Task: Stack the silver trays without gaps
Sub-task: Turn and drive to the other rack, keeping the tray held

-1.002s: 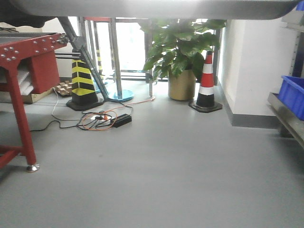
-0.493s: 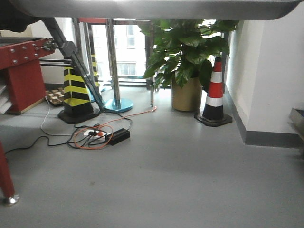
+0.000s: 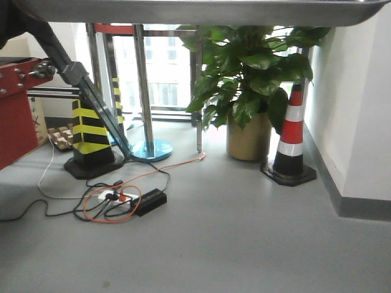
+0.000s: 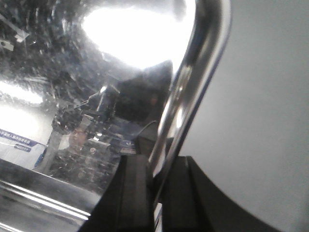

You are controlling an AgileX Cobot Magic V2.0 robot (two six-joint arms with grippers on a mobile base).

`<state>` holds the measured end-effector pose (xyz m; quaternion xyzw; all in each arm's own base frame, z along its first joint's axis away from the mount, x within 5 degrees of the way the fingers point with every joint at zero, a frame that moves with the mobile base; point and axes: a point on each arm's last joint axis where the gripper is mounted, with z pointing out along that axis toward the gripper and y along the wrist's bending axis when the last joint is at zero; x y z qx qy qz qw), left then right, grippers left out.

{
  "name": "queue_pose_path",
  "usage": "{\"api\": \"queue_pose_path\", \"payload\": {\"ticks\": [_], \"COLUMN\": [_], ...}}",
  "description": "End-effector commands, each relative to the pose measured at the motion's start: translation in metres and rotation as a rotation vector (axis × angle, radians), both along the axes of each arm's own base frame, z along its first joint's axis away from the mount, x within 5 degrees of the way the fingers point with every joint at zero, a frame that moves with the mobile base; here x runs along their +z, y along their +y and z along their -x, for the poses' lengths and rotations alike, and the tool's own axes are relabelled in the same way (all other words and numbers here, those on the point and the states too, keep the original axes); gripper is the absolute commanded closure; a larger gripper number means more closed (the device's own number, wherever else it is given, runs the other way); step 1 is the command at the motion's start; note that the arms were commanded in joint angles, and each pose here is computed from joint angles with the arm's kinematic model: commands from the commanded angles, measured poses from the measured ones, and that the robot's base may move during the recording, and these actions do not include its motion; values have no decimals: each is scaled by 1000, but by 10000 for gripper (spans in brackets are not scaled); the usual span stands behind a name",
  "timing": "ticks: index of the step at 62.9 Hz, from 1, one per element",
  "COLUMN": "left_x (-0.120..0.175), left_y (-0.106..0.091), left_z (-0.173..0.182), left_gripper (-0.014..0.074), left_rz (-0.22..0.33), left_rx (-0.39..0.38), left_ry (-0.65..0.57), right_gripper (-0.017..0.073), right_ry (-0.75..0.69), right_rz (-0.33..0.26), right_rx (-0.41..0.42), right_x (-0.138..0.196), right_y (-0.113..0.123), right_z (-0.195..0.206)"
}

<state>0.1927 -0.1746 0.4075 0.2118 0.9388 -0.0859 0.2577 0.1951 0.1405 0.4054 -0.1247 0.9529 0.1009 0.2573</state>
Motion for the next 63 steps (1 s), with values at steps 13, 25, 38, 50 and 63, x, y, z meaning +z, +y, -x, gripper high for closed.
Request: {"api": "queue_pose_path", "payload": {"ticks": [13, 25, 38, 50, 63], "left_x": [15, 15, 15, 15, 15], "left_y": [-1, -2, -2, -2, -2], "left_z": [17, 18, 18, 18, 18], "left_gripper": [642, 642, 642, 642, 642], "left_rz": [60, 69, 71, 71, 71], "left_rx": [-67, -71, -72, -72, -72], "left_ry": [30, 39, 41, 41, 41], "right_gripper": [503, 503, 503, 503, 503], "right_ry": [-121, -122, -122, -122, -122], "right_rz": [-134, -134, -134, -134, -134], "right_rx": [55, 55, 55, 55, 55], "right_x": [21, 21, 21, 21, 21], "right_y": [7, 7, 7, 7, 7], "right_z": [3, 3, 3, 3, 3]}}
